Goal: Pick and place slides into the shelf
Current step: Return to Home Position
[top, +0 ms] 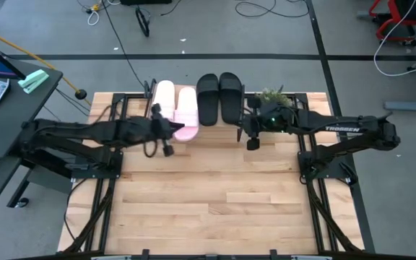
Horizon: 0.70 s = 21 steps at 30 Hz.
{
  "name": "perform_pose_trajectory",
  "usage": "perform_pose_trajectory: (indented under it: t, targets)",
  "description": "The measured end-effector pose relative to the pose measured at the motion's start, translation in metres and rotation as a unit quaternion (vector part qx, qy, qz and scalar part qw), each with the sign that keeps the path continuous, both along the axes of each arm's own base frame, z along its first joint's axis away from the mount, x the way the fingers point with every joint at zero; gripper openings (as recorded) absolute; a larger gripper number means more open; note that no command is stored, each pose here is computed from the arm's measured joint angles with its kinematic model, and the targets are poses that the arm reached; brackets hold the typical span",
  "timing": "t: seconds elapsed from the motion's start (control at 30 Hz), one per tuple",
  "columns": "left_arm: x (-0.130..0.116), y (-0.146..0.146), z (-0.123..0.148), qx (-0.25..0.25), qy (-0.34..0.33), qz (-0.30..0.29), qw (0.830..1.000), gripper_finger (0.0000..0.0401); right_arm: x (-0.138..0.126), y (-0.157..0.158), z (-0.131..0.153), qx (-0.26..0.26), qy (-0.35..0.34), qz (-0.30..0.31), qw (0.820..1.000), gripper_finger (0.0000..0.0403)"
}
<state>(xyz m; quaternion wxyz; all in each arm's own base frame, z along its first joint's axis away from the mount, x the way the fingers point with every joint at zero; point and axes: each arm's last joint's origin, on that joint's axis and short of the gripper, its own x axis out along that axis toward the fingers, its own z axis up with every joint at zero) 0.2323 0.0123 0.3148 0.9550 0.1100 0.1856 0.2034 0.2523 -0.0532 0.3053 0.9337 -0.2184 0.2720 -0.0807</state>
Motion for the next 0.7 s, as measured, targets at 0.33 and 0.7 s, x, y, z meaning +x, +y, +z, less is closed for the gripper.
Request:
perform_pose_trajectory:
  t: [0.33,0.7]
  targets:
    - [-0.033,0.0,-0.003,-0.056,-0.105,-0.101,0.988,0.0007,-0.036,0.026,-0.027,0.031,-0.026,-0.008,0.999,0.0]
    - [-0.031,-0.027,-0.025,-0.095,-0.088,-0.187,0.974,0.0004,-0.063,0.071,-0.045,0.093,-0.057,0.034,0.994,0.0]
